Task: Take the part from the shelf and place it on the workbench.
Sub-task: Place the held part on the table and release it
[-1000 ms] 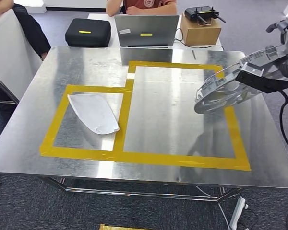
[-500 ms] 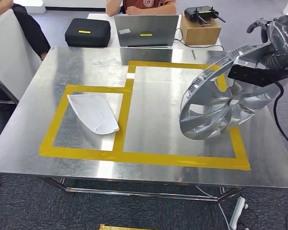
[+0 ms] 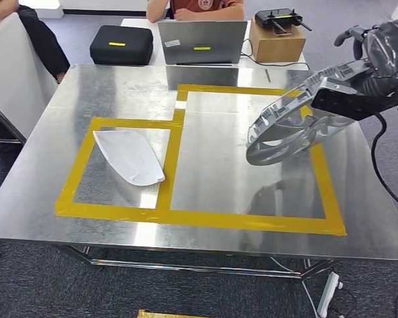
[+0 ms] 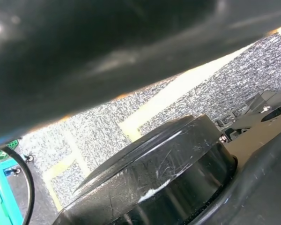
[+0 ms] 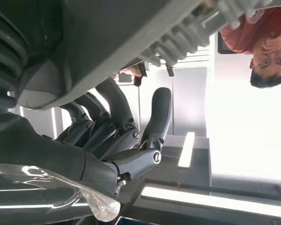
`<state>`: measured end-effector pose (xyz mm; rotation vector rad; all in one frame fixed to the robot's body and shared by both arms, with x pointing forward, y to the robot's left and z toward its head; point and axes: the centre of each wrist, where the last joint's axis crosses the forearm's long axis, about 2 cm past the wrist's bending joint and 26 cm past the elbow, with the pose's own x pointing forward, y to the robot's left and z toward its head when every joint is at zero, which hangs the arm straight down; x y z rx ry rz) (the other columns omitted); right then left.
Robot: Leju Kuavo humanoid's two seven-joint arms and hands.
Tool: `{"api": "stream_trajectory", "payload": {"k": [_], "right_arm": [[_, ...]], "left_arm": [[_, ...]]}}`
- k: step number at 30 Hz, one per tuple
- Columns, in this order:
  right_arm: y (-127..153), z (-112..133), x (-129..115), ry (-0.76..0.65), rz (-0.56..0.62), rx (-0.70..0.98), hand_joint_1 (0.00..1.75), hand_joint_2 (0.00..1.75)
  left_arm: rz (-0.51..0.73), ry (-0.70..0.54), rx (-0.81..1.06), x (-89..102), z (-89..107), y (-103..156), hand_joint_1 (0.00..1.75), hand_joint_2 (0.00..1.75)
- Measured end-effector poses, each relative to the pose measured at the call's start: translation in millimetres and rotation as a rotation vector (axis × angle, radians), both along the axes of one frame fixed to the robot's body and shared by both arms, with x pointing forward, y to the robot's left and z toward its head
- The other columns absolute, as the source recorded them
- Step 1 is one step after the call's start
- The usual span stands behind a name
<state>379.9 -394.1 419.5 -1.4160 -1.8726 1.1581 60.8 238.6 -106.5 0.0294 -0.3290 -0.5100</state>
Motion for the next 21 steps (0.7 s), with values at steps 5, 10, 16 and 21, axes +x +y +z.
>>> {"api": "stream_trajectory", "payload": {"k": [5, 10, 16, 21], "right_arm": [[3, 1, 0, 0.003, 0.015, 0.006, 1.75, 1.75], [8, 3, 0, 0.003, 0.028, -0.001, 1.75, 1.75], [16, 8, -1, -0.011, 0.049, -0.007, 1.75, 1.75], [26, 9, -2, -0.02, 0.076, -0.016, 1.75, 1.75]], "left_arm": [[-0.001, -0.001, 0.001, 0.1, 0.0, 0, 0.0, 0.0], [-0.001, -0.002, 0.003, 0.2, 0.0, 0, 0.0, 0.0], [-0.001, -0.002, 0.003, 0.2, 0.0, 0, 0.0, 0.0], [-0.001, -0.002, 0.003, 0.3, 0.0, 1, 0.0, 0.0]]}}
